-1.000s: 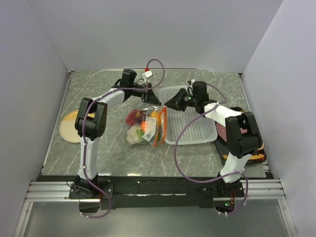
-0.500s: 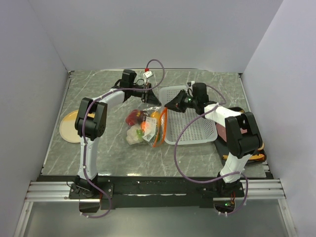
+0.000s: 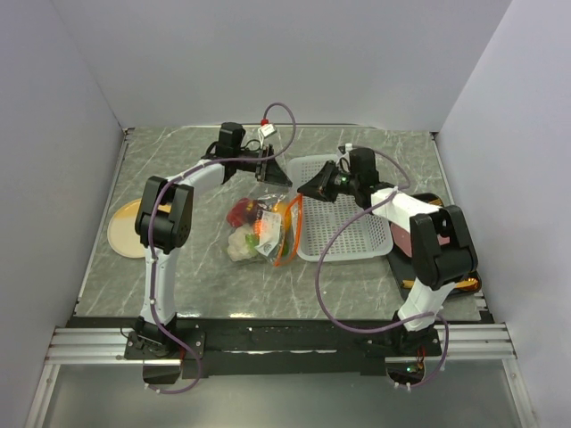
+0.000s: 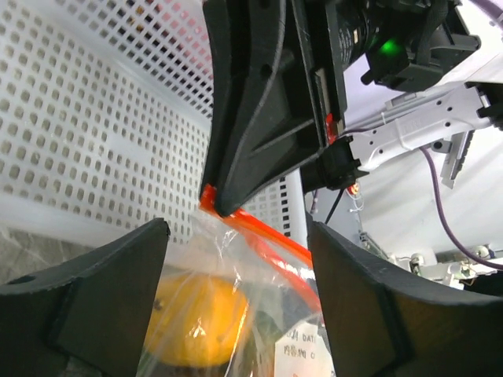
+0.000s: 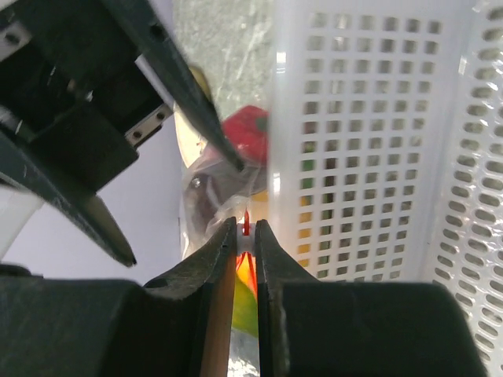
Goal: Place the food in the zip-top bag and seal the zipper
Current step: Zip the zipper food storage bag at the center of the board.
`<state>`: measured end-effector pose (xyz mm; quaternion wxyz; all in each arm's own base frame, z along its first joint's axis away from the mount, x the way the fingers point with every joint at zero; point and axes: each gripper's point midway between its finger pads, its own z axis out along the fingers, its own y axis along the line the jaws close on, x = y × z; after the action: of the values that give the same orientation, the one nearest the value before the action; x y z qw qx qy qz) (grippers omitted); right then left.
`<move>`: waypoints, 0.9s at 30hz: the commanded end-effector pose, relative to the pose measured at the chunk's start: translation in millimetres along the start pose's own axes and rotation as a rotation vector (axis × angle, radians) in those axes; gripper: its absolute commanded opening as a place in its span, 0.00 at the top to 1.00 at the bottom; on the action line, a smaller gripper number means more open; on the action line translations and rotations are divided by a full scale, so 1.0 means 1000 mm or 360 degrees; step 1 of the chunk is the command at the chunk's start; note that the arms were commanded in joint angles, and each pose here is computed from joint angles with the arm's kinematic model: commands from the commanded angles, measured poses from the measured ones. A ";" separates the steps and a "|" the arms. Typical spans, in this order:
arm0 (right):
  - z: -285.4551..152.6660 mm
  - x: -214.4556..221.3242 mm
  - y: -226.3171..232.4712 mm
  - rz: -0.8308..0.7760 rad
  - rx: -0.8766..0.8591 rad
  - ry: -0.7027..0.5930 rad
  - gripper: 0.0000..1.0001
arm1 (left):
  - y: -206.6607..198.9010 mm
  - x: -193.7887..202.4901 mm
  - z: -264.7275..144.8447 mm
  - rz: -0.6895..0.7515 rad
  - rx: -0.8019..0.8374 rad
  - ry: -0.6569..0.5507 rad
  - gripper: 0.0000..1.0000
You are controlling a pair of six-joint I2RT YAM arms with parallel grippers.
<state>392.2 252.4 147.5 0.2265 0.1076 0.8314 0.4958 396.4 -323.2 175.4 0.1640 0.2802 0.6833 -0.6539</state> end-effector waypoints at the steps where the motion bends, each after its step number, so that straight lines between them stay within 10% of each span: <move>1: -0.019 -0.006 0.042 -0.0252 -0.0179 -0.0036 0.98 | -0.017 -0.021 -0.001 0.0102 0.0103 -0.0016 0.20; 27: -0.024 -0.012 0.081 -0.0435 -0.0252 -0.0124 0.98 | -0.024 0.022 0.001 0.0092 0.0305 0.0050 0.36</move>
<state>378.1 265.5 182.5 0.2758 0.0138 0.8159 0.5080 380.5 -324.0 176.9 0.1289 0.2782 0.6387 -0.7057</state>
